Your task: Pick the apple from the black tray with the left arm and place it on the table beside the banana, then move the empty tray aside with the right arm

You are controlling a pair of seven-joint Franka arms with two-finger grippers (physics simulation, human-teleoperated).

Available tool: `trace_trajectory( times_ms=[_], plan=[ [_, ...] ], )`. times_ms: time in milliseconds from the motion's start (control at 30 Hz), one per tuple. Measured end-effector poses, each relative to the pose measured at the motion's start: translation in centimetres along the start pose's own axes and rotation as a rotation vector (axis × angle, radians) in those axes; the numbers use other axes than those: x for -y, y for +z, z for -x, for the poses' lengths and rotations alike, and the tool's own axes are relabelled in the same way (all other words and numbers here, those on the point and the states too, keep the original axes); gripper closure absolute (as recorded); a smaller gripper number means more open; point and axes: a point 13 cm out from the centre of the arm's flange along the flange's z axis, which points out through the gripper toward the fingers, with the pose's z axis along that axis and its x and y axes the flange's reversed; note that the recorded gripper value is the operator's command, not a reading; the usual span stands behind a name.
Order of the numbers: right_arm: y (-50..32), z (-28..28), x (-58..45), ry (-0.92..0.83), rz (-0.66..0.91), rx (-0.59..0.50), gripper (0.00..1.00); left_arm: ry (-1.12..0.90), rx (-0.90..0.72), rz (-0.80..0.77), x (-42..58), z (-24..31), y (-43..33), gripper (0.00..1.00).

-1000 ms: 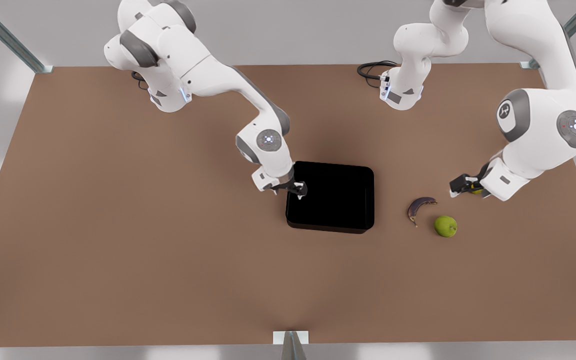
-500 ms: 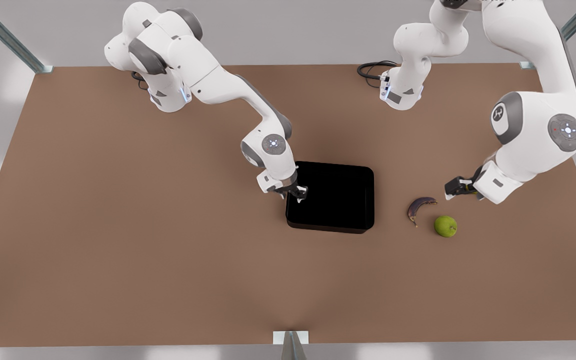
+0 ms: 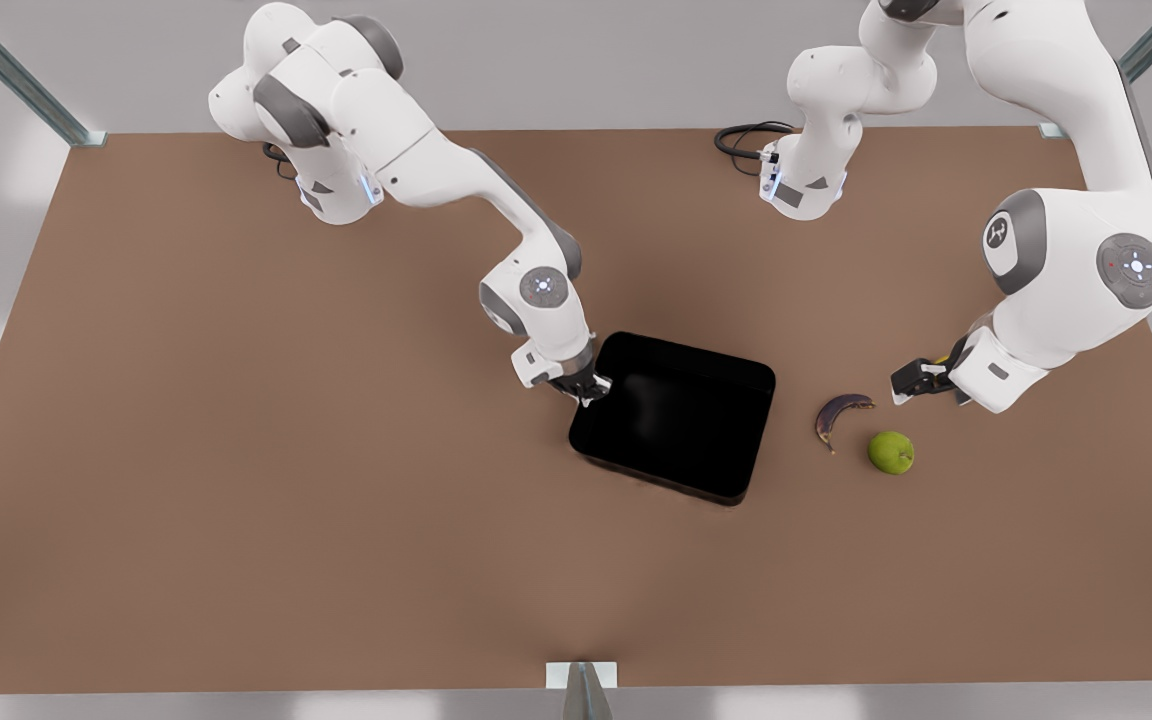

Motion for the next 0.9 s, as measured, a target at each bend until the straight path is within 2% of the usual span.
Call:
trace_trajectory(
  times_ms=[200, 467, 567, 700, 900],
  plan=[
    [-6.9, 4.1, -0.8, 0.009, 0.033, 0.035, 0.87, -0.001, 0.002, 0.0, 0.0, 0.0, -0.1, 0.0],
    [-15.1, 13.3, 4.5, 0.023, -0.034, 0.053, 0.88, -0.003, 0.002, -0.001, 0.0, 0.1, -0.1, 0.0],
    [-17.5, 17.6, 8.8, 0.027, -0.081, 0.047, 0.89, -0.004, 0.001, -0.001, 0.0, 0.1, -0.1, 0.0],
    [-21.1, 26.2, 18.5, 0.085, -0.124, 0.015, 0.89, -0.006, 0.0, -0.001, -0.1, 0.1, 0.0, 0.0],
    [-24.1, 31.4, 27.7, 0.014, -0.109, -0.067, 0.91, -0.006, 0.0, -0.001, -0.1, 0.1, 0.0, 0.0]
  ],
)
